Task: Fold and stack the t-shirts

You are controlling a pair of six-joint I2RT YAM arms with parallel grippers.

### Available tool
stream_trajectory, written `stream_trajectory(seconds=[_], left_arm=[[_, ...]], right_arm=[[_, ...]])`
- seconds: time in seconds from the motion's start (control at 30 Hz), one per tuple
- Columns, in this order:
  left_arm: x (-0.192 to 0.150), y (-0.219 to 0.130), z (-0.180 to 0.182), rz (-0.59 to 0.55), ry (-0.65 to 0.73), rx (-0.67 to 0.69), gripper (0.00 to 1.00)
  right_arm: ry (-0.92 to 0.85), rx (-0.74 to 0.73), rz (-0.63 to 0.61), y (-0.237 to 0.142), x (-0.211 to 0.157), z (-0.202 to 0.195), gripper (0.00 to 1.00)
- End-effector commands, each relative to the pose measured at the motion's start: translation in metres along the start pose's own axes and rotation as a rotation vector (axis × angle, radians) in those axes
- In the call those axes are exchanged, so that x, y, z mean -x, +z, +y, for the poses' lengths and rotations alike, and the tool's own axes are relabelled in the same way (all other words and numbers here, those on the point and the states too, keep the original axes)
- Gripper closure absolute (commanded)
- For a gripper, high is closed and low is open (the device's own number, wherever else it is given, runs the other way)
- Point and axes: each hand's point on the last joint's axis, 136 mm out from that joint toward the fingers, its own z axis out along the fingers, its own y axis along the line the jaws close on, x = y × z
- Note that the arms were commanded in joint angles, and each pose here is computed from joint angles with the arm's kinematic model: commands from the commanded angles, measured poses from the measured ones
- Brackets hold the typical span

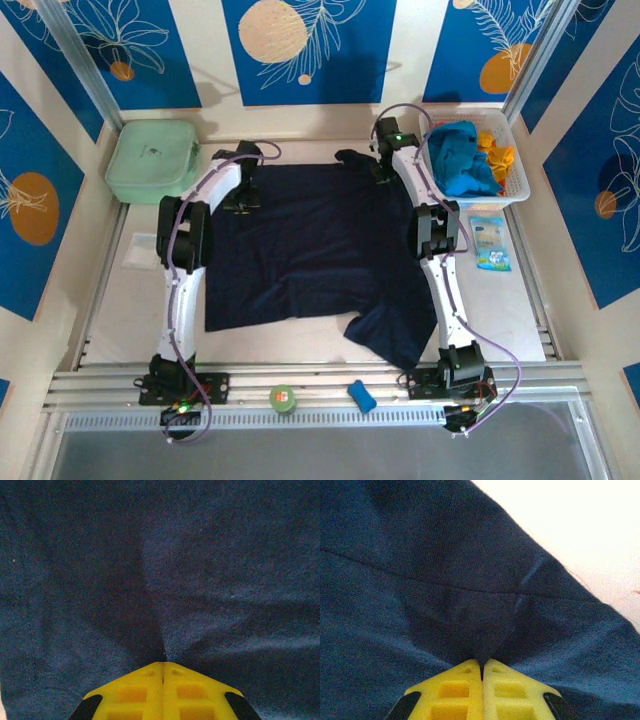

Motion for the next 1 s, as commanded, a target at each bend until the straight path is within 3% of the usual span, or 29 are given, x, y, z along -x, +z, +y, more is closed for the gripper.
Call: stream_trajectory(seconds=[0.0, 0.1, 0.27, 0.5, 0.57, 0.63, 0.77, 0.97], left_arm=[[0.000, -0.018, 0.007, -0.022, 0.003, 0.002, 1.00], [-0.002, -0.022, 0.010, -0.032, 0.000, 0.005, 1.00], [-0.004, -0.025, 0.012, -0.042, 0.000, 0.001, 1.00], [-0.008, -0.020, 0.010, -0.037, 0.009, -0.004, 1.00], [-0.010, -0.018, 0.010, -0.033, 0.009, -0.007, 1.00], [-0.012, -0.016, 0.010, -0.029, 0.009, -0.006, 1.00], [-0.014, -0.016, 0.009, -0.028, 0.011, -0.010, 1.00], [-0.014, -0.018, 0.008, -0.036, 0.001, -0.023, 1.00]], right_arm=[[-0.012, -0.002, 0.054, -0.029, -0.013, 0.007, 1.00], [-0.008, 0.002, 0.009, -0.071, -0.007, 0.023, 1.00], [0.000, -0.007, 0.017, -0.110, -0.036, 0.065, 1.00], [0.101, 0.090, 0.188, -0.107, -0.118, 0.147, 0.99], [0.103, 0.135, 0.232, -0.107, -0.139, 0.173, 0.79], [0.089, 0.144, 0.252, -0.112, -0.150, 0.187, 0.66], [0.095, 0.122, 0.204, -0.141, -0.141, 0.178, 0.55], [0.238, 0.176, 0.089, -0.178, -0.109, 0.129, 0.49]])
